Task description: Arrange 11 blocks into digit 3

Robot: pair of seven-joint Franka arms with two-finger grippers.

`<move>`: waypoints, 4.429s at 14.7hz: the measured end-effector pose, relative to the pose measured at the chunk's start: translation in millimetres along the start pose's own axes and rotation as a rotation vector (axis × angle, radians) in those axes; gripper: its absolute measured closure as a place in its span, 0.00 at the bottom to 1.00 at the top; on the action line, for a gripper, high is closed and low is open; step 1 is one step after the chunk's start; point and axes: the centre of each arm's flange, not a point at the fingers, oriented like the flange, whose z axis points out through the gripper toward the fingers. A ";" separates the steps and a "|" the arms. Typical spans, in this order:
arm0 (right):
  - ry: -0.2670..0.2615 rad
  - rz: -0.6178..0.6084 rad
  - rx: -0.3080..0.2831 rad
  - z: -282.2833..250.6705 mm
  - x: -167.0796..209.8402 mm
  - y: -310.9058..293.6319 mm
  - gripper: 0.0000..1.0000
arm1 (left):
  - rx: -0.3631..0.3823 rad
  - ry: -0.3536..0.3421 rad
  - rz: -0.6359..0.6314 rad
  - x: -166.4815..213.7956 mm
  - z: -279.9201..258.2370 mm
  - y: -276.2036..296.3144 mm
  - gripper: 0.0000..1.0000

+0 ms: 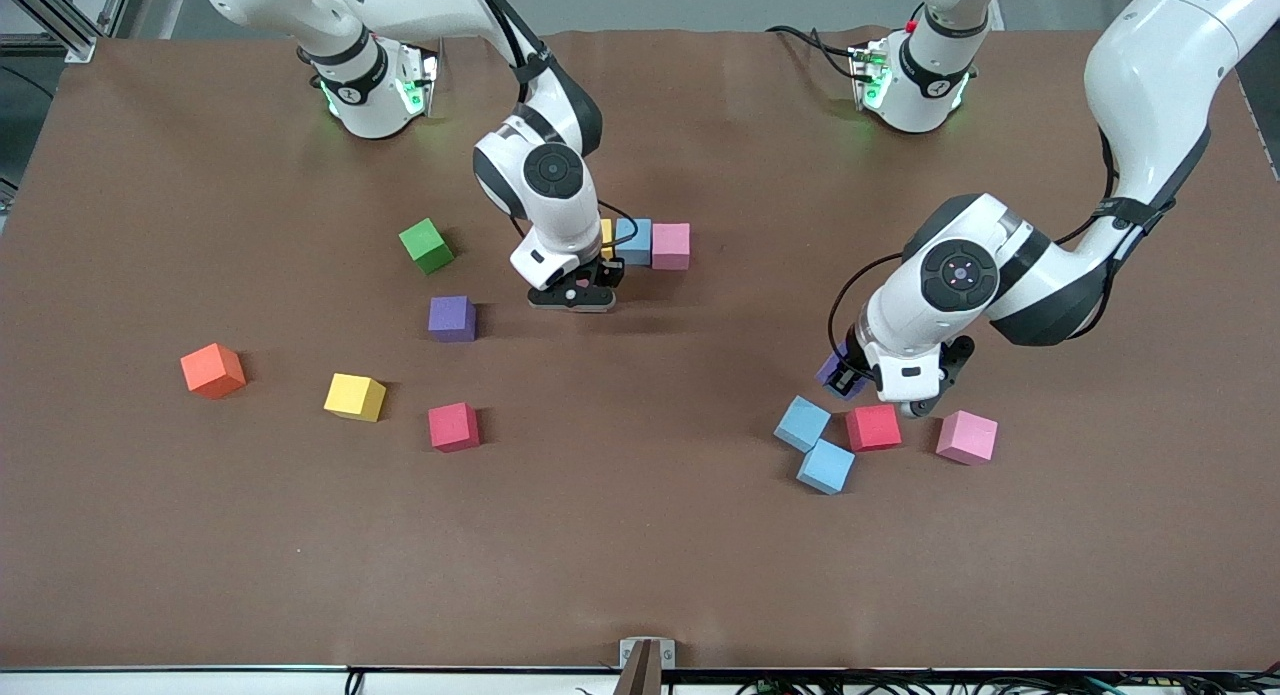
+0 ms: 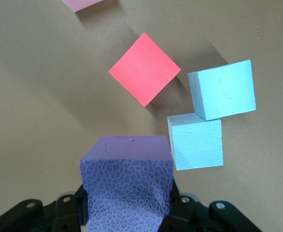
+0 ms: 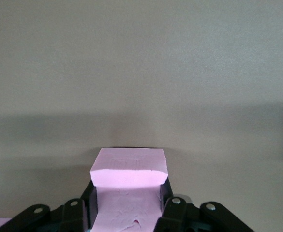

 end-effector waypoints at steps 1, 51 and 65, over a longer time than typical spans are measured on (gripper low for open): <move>0.003 -0.001 0.002 2.9 -1.7 1.5 0.48 | 0.000 0.000 0.000 0.0 0.0 0.0 0.41; 0.002 0.035 0.003 7.3 -23.4 -13.7 0.50 | -0.009 0.002 -0.007 3.9 -4.3 1.9 0.42; -0.002 0.029 -0.004 7.7 -22.4 -11.9 0.50 | -0.013 0.003 -0.010 5.4 -6.1 2.7 0.42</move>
